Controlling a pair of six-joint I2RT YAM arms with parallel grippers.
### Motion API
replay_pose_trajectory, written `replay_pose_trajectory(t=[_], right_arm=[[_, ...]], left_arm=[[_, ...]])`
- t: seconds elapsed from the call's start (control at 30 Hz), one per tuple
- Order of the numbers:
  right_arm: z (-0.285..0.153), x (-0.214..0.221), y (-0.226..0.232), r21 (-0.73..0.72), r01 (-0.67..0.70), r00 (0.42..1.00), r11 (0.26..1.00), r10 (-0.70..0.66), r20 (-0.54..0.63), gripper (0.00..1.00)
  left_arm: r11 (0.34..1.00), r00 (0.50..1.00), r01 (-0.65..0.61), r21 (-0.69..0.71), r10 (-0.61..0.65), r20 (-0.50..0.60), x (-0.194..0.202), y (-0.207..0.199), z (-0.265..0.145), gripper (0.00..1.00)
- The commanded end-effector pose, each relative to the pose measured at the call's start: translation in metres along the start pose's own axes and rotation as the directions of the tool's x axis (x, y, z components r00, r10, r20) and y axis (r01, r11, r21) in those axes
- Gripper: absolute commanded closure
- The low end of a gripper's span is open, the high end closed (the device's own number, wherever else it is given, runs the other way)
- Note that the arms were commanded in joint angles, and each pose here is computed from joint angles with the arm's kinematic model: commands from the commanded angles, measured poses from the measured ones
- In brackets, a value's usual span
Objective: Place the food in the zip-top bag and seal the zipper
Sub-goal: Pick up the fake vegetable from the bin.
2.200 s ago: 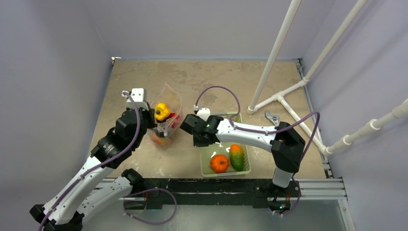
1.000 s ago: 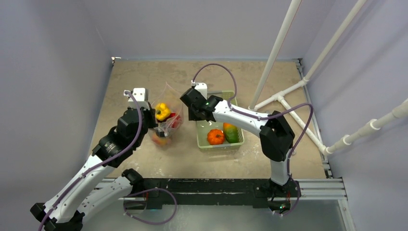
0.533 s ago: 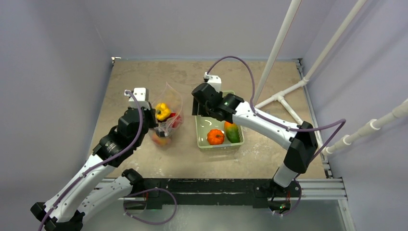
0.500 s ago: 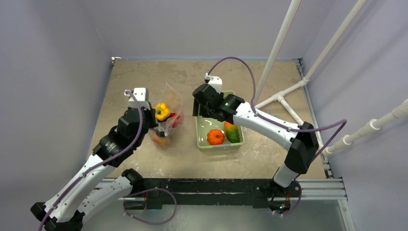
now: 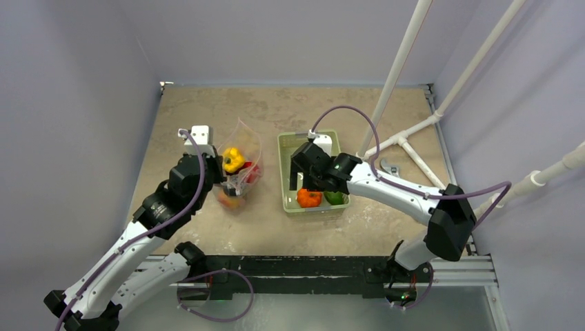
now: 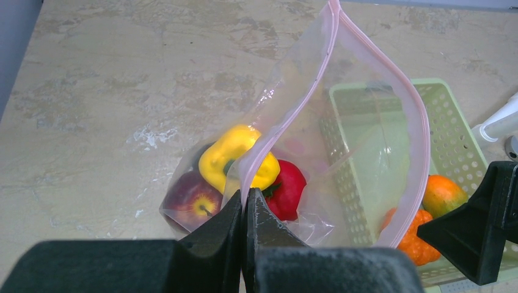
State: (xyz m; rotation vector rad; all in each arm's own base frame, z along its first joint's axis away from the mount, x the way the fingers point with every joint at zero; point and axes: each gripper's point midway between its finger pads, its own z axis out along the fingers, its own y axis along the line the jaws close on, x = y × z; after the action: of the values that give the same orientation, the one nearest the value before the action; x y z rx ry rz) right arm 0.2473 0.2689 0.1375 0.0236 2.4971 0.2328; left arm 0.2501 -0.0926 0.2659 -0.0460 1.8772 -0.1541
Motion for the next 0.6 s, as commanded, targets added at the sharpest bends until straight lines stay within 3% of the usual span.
replay_pose_trajectory(t=[0.0,0.57], right_arm=[[0.004,0.011,0.003,-0.028,-0.027,0.999,0.999,0.026,-0.023,0.01],[0.051,0.03,-0.006,0.075,0.031,0.998,0.997,-0.027,-0.054,0.01]], left_arm=[[1.0,0.999,-0.001,-0.003,0.001,0.035,-0.009,0.001,0.001,1.0],[1.0,0.999,0.002,-0.002,-0.002,0.038,-0.01,0.002,-0.001,1.0]])
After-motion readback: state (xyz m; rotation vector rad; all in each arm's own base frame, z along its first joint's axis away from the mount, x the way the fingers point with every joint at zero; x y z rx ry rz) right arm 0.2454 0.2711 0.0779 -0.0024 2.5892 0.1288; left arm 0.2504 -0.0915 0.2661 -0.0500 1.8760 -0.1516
